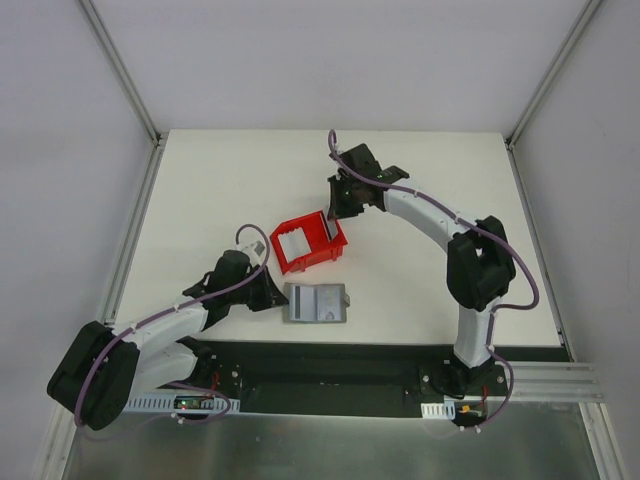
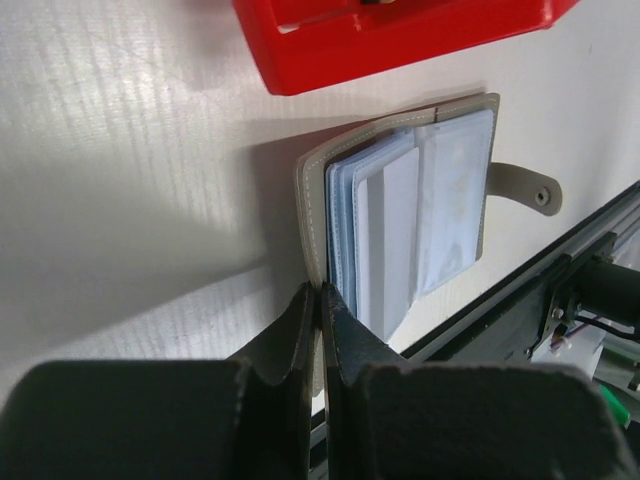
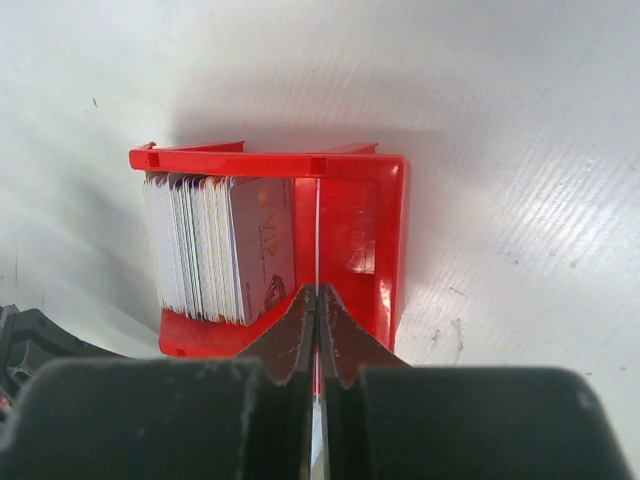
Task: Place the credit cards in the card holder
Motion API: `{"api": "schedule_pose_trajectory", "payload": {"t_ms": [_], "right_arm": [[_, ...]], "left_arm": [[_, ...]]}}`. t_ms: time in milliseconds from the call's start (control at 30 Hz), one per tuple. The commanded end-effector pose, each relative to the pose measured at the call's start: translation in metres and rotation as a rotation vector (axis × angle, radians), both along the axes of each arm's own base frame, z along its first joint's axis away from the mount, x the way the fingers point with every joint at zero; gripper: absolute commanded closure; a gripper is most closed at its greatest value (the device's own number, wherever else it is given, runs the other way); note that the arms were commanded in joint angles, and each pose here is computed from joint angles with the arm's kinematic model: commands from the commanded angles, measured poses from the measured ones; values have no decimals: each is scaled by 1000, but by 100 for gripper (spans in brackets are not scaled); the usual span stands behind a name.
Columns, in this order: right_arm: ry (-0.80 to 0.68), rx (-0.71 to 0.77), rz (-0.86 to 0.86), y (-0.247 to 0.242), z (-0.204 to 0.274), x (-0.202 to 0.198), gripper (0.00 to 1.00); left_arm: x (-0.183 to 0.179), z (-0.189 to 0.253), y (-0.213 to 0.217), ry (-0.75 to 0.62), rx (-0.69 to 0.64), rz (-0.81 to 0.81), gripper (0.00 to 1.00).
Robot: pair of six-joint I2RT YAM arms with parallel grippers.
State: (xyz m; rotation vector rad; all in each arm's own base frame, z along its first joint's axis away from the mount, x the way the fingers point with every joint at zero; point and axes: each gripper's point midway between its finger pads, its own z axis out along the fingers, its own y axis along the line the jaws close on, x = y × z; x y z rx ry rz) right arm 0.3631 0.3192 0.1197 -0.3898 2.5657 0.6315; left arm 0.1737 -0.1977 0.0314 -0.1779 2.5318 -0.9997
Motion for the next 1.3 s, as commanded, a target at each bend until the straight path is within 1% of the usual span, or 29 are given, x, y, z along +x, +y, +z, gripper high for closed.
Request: {"api": "schedule_pose_trajectory", "payload": {"t_ms": [0,100,267,800,1267], "right_arm": [[-46,6,-27,-6,23,1,100],[-47,48,-35,1,22,2,100],[-17,30,-17,3,4,1,100],[-53,-148,-1,-30,-15,6,100],[-103,-317,-8,-71,-15,19,100]], "left_arm": [[7,23,-15,-46,-62,-69,100],[7,20,-15,-41,-51,-82,100],[8,17,-13,-43,-33,-84,100],[2,15,-9,-43,-31,-75,100],[2,14,-9,-43,-27,-79,100]]}}
